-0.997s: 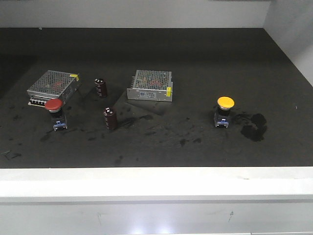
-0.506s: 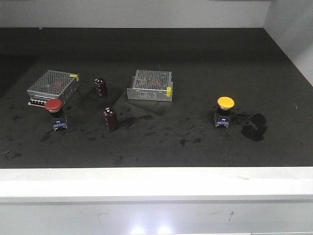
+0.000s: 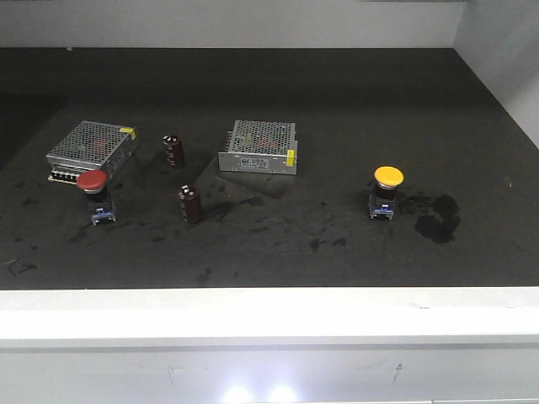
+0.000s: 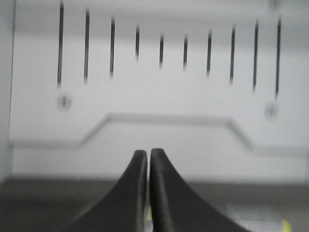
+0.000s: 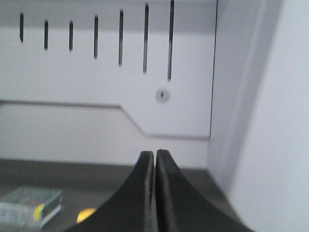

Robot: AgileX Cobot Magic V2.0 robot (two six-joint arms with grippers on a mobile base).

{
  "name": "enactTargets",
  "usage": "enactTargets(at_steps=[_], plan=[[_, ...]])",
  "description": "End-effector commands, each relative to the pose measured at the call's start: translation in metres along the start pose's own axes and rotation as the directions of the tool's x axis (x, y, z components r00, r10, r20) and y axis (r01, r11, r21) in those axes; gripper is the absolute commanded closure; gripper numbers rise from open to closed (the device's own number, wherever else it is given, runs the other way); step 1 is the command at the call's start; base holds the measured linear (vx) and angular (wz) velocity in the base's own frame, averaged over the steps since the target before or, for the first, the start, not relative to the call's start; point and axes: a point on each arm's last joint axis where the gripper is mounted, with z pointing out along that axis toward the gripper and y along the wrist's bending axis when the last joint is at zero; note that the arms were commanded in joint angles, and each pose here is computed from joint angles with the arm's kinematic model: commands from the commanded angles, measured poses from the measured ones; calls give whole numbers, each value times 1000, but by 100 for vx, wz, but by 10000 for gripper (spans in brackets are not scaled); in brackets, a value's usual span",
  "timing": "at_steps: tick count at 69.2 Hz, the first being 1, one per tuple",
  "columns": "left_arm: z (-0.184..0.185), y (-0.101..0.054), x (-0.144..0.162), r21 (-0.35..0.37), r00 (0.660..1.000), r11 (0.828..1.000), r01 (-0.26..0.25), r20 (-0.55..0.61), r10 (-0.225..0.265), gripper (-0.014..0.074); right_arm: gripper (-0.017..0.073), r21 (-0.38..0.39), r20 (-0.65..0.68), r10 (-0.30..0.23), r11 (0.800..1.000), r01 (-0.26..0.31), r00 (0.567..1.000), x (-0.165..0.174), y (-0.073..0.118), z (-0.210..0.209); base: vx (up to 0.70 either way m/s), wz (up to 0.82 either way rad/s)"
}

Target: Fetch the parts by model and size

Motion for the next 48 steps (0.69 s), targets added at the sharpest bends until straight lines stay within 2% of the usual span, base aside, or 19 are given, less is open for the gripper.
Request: enactTargets(at_steps=[1, 4, 9, 14, 22, 27, 36, 48], plan=[[16, -2, -56, 10, 995, 999, 45, 88, -45, 600, 566, 4, 103, -38, 999, 38, 994, -50, -3, 13, 0, 0], [28, -2, -67, 2, 998, 999, 44, 40, -44, 600, 566, 7, 112, -39, 999, 38, 993, -64, -5, 21, 0, 0], [47, -3, -102, -4, 999, 999, 42, 30, -42, 600, 566, 8, 119, -30, 1000, 29, 992, -86, -7, 36, 0, 0], [69, -3, -118, -12, 999, 999, 40, -13, -40, 600, 566, 7, 118, -18, 1000, 17, 993, -102, -8, 52, 0, 0], [107, -3, -133, -18, 996, 1000, -4, -86, 2, 600, 566, 4, 82, -9, 1000, 8, 997, -114, -10, 83, 0, 0], [124, -3, -132, -21, 991, 1000, -14, -132, 11, 600, 566, 2, 53, -8, 1000, 8, 999, -115, -10, 99, 0, 0], [151, -2, -109, -23, 970, 999, -23, -244, 16, 589, 561, -5, -20, -6, 1000, 6, 1000, -101, -10, 122, 0, 0], [169, 1, -74, -6, 888, 996, -85, -454, 73, 529, 537, -4, -141, -4, 1000, 4, 990, -80, -9, 140, 0, 0]])
